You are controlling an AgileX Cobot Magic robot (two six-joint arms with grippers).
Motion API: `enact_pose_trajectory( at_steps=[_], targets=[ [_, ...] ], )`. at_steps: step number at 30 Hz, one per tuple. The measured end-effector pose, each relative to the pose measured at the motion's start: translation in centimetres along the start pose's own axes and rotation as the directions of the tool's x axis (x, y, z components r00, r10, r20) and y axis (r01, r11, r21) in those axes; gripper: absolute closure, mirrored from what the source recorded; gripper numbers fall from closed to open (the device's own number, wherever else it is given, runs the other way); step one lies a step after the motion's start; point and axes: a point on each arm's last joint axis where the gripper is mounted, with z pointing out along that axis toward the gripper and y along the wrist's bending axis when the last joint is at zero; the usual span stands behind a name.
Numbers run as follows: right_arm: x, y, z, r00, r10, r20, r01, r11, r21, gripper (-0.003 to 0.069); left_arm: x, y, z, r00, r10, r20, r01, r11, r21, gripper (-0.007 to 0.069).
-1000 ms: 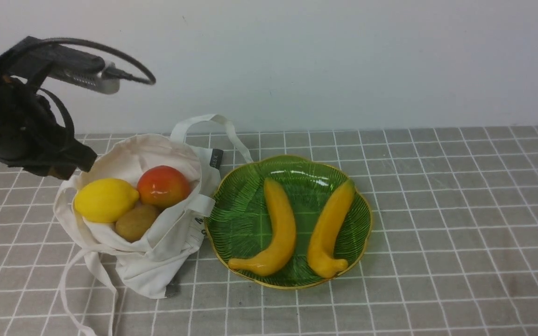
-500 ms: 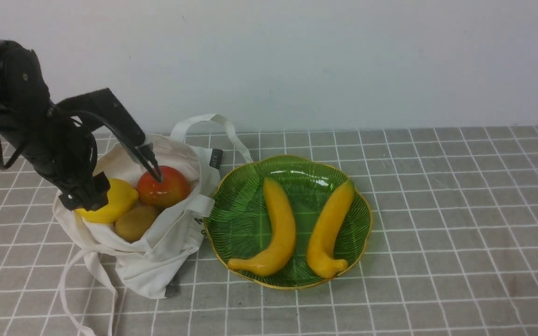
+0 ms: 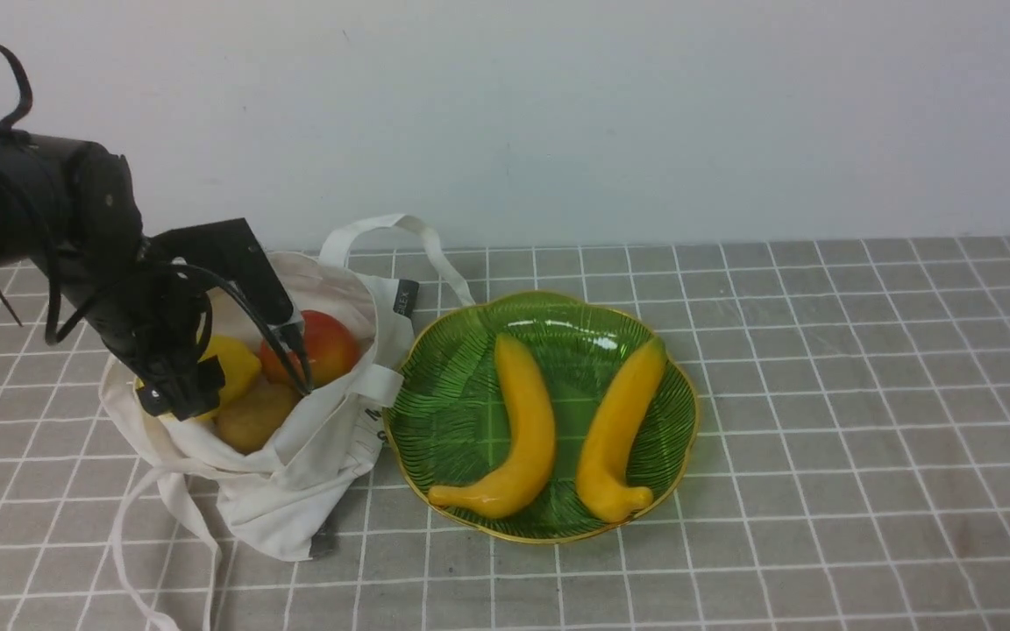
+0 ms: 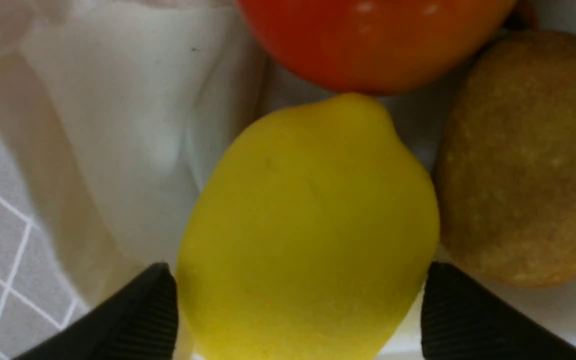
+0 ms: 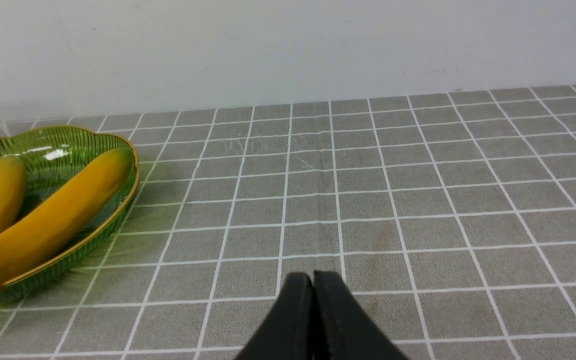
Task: Take the fruit out of the bag on the grey coffee tablecloth and place them on the plate.
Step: 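Reach into the bag and grasp the lemon with the left gripper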
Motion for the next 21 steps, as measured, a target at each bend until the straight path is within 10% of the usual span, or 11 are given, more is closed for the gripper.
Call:
enact_pose_trajectory(
  at_steps=[10,21],
  targets=[
    [0.0,0.0,0.0,1.0,0.0,0.0,0.0,1.0,0.0,0.0673,0.2,0.2,0.9,0.999,0.024,-0.033,-0.024,1.0,-0.016,0.0119],
    [0.0,0.0,0.0,1.0,0.0,0.0,0.0,1.0,0.0,0.0673,-0.3,1.8,-8.4,0.936,-0.35,0.027,0.351,0.932,-0.09,0.0119]
  ],
)
